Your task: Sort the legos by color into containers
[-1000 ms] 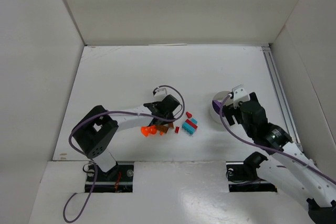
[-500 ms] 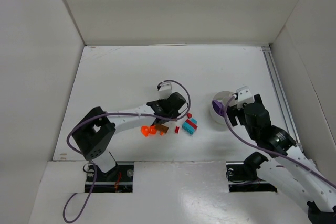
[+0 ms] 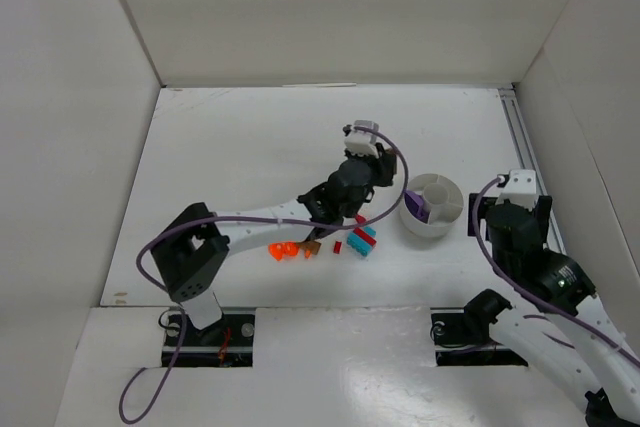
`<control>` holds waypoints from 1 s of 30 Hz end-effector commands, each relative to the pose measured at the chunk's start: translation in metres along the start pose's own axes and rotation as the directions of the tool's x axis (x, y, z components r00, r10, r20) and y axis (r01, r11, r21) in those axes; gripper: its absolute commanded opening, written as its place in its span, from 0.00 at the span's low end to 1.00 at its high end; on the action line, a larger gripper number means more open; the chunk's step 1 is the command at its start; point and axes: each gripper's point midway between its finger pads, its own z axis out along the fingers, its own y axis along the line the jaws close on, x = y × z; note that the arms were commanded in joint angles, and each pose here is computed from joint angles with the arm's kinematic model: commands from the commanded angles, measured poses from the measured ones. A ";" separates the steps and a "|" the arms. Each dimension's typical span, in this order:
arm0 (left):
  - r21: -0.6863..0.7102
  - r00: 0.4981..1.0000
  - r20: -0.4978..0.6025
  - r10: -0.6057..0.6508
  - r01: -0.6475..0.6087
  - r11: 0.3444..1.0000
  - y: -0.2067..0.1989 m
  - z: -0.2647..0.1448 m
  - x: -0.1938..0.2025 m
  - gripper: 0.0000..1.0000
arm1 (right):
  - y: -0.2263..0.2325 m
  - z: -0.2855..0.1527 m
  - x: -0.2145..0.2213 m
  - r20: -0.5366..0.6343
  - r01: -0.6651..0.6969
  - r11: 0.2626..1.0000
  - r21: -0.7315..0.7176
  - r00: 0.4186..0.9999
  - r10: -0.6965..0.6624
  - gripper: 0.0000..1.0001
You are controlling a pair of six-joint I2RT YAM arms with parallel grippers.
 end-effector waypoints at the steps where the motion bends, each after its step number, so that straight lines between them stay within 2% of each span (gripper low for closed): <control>1: 0.173 0.982 0.182 0.047 -0.079 0.982 -0.060 0.014 -0.040 0.00 | -0.021 -0.011 -0.001 0.019 -0.096 0.994 0.057 0.995 0.095 0.99; 2: 0.195 0.982 0.173 0.074 -0.108 0.975 -0.067 0.021 -0.024 0.00 | -0.023 -0.011 0.001 0.021 -0.096 0.993 0.066 0.995 0.095 0.99; 3: 0.219 0.972 0.222 0.079 -0.128 0.967 -0.075 0.024 -0.031 0.00 | -0.024 -0.013 0.003 0.022 -0.108 0.992 0.066 0.994 0.107 0.99; 6: 0.266 0.958 0.278 0.063 -0.140 0.954 -0.100 0.026 -0.028 0.00 | -0.029 -0.017 0.004 0.047 -0.140 0.988 0.059 0.989 0.137 0.99; 9: 0.267 0.965 0.250 0.083 -0.151 0.952 -0.108 0.036 -0.011 0.00 | -0.031 -0.020 0.004 0.063 -0.162 0.986 0.045 0.985 0.159 0.99; 14: 0.345 0.972 0.228 0.066 -0.143 0.928 -0.137 0.043 0.003 0.00 | -0.029 -0.020 0.004 0.061 -0.162 0.986 0.036 0.985 0.159 0.99; 20: 0.302 0.978 0.187 0.092 -0.146 0.942 -0.131 0.061 0.027 0.00 | -0.027 -0.019 0.006 0.047 -0.147 0.989 0.030 0.988 0.145 0.99; 27: 0.273 0.986 0.125 0.109 -0.139 0.952 -0.114 0.060 0.061 0.00 | -0.026 -0.018 0.009 0.042 -0.140 0.990 0.032 0.989 0.139 0.99; 30: 0.286 0.987 0.127 0.094 -0.127 0.950 -0.114 0.056 0.061 0.00 | -0.026 -0.018 0.009 0.042 -0.140 0.990 0.032 0.989 0.139 0.99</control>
